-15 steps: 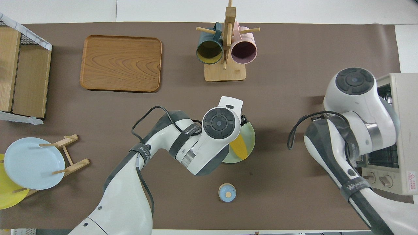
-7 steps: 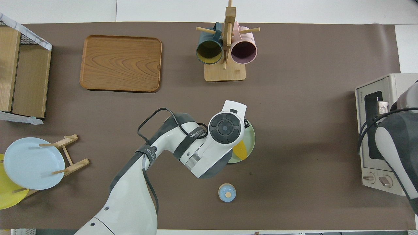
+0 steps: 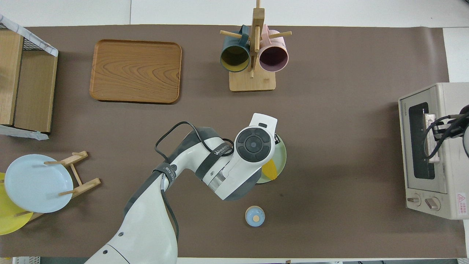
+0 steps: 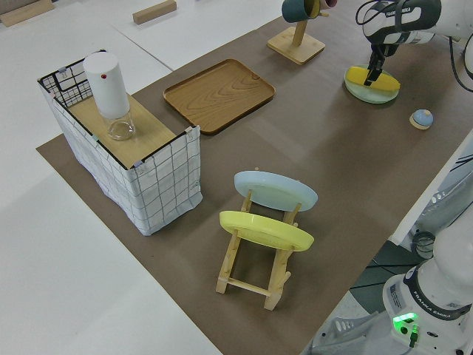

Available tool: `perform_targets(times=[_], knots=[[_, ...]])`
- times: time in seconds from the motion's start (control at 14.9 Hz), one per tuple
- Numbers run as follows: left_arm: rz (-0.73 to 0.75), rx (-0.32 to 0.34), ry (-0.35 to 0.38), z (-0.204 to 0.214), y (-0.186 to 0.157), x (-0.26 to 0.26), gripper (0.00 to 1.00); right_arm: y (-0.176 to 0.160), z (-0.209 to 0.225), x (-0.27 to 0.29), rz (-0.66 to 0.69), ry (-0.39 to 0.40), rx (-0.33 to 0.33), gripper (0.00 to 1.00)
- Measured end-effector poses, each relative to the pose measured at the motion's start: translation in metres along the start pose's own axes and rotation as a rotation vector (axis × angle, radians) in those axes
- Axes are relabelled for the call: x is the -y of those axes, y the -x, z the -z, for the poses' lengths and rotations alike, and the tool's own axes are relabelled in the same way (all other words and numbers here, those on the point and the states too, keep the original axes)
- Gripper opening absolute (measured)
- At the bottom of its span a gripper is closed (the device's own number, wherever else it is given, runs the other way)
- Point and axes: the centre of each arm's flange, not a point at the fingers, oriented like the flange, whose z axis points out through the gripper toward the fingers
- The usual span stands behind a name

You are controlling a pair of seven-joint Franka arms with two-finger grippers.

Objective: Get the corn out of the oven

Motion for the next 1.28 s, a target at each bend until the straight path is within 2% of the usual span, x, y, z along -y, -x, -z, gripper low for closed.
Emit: perform_targets(times=[0.13,0.34,0.47,0.6,0.87,1.28], knots=[[-0.007,-0.007,-0.005,0.000,0.000,0.000,0.55,0.006,0.024,0.004,0.003,-0.022,-0.001,0.29],[-0.027,-0.043,-0.027,0.005,-0.009,0.001,0.55,0.010,0.038,0.009,0.012,-0.022,0.005,0.61],[-0.030,-0.065,-0.033,0.020,-0.035,0.007,0.55,0.008,0.038,0.013,0.018,-0.021,0.006,0.84],[-0.060,-0.079,-0.044,0.050,-0.086,0.028,0.55,0.006,0.042,0.016,0.025,-0.020,0.005,1.00],[-0.115,-0.099,-0.063,0.108,-0.195,0.089,0.55,0.004,0.048,0.039,0.061,-0.014,0.009,1.00],[-0.292,-0.075,-0.096,0.136,-0.327,0.177,0.55,0.001,0.045,0.038,0.058,-0.015,0.015,1.00]])
